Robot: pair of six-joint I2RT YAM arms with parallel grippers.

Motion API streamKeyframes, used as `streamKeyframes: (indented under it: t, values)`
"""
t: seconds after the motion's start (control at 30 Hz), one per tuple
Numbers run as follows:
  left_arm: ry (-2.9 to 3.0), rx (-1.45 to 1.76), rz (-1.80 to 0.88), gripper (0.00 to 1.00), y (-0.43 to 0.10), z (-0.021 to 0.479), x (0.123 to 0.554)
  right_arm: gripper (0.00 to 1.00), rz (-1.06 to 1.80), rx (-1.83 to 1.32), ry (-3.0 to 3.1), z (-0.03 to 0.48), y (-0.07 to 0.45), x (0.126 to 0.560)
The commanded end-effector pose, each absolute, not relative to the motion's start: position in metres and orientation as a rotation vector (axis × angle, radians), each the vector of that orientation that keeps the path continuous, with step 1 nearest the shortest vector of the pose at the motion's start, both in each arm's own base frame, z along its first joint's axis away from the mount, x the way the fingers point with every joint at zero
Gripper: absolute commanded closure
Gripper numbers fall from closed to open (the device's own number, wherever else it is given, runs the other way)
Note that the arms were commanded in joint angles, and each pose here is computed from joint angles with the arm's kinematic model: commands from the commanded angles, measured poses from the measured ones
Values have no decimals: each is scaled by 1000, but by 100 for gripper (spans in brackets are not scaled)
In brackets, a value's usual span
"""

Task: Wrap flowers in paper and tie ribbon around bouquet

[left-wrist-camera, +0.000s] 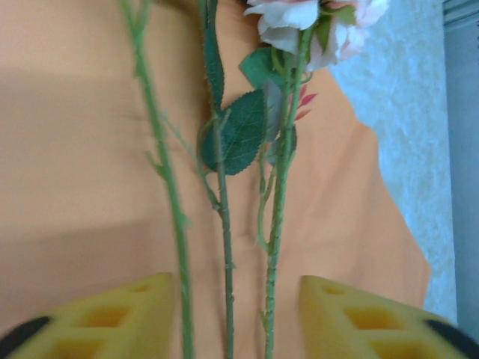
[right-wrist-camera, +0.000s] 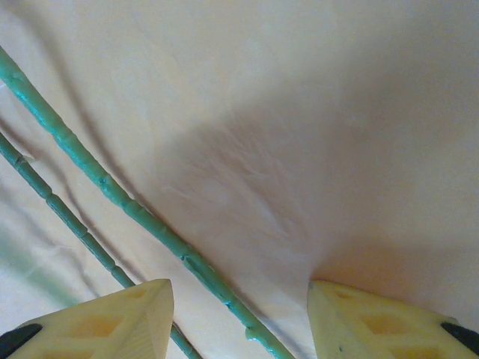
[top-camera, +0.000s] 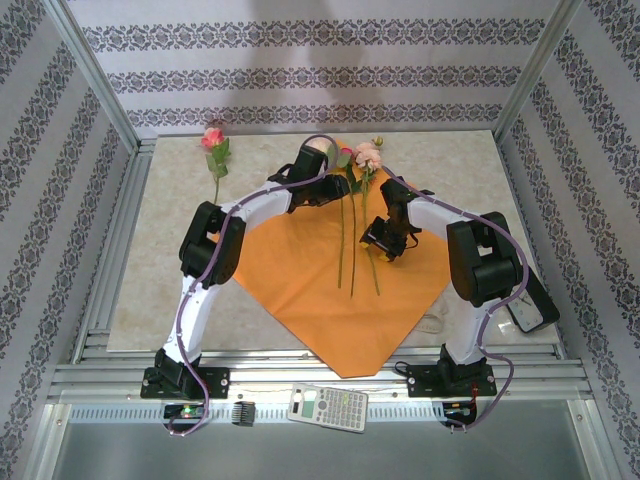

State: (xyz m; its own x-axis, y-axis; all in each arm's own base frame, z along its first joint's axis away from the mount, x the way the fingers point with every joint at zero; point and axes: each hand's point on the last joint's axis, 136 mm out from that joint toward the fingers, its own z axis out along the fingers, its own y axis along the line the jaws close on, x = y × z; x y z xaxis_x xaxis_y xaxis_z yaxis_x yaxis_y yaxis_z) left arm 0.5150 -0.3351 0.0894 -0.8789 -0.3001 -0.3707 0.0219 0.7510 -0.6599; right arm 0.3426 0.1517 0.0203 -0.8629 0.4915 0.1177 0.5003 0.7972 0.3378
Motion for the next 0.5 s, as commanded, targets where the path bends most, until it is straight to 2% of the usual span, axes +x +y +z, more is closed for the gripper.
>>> streamKeyframes:
  t: [0.0, 0.1, 0.17, 0.3, 0.47]
  values:
    - [2543, -179, -862, 44, -323, 102, 506, 48, -566, -792, -2936, 10, 155, 341]
    - [2546, -159, -706, 37, -298, 134, 504, 48, -564, -797, -2932, 9, 155, 340]
    - [2542, -166, -601, 36, -269, 154, 506, 48, -564, -796, -2935, 9, 155, 341]
    - [2599, -195, -312, 46, -187, 158, 507, 48, -568, -791, -2935, 10, 156, 341]
    - [2709, -209, -68, 49, -90, 130, 508, 48, -576, -790, -2937, 12, 157, 343]
